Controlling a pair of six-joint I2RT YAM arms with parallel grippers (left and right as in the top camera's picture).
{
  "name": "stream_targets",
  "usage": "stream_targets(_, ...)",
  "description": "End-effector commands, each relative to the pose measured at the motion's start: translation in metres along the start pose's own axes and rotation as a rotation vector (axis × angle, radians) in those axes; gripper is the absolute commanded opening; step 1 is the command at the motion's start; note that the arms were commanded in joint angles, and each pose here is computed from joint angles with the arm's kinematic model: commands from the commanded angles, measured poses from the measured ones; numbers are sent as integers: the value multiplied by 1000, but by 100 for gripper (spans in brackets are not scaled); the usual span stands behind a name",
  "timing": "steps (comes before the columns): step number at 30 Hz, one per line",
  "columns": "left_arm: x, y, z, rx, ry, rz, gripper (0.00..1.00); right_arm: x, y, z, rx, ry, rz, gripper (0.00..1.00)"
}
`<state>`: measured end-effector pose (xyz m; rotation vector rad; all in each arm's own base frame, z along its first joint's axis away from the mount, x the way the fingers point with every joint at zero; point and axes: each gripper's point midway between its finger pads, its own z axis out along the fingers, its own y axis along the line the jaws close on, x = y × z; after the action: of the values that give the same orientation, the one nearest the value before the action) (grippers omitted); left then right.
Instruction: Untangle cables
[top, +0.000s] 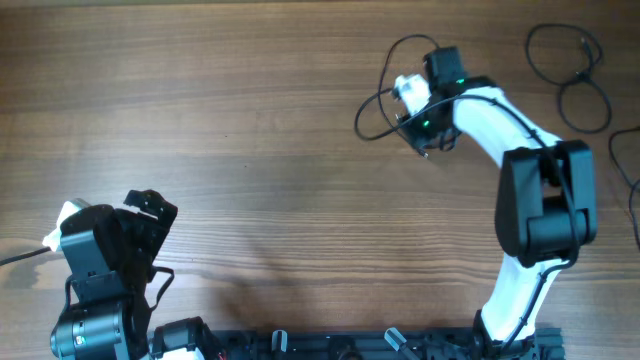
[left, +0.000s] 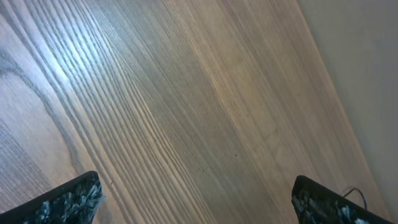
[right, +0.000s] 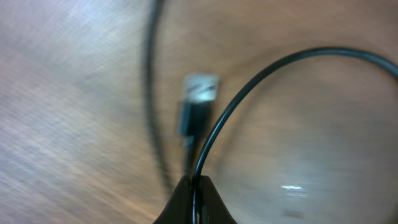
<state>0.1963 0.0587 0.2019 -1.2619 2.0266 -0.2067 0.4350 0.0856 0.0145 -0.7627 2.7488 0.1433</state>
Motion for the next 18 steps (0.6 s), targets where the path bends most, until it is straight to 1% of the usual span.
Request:
stream_targets(1,-2,0,-1,2,-6,-7,100,-26,-36,-25,73,-87,-155,4)
stream_targets(3,-2,0,-1,2,-6,-7,100,-23,-46,-24,86,-85,-233,4)
stream_targets(5,-2,0,-1,2,-6,-7,100,-25,-52,-23,93,-109,-203,4)
stream_targets(7,-2,0,-1,2,-6,-7,100,-33,-57,-24,113,-140,-215,4)
stream_targets(9,-2,0,-1,2,-6,-7,100,-39,-74,-28,204,-146,-215,4)
stream_targets(10,-2,0,-1,2,-6,-7,100,-43,-90,-31,286,-148,-220,4)
stream_targets(12,-2,0,-1,2,-6,-7,100,-48,-109,-35,370,-154,-272,4)
stream_targets(14,-2,0,-1,2,-6,-7,100,-48,-124,-34,399,-165,-292,4)
stream_targets(18,-2,0,-1,2,-6,-7,100,-39,-158,-30,431,-194,-236,4)
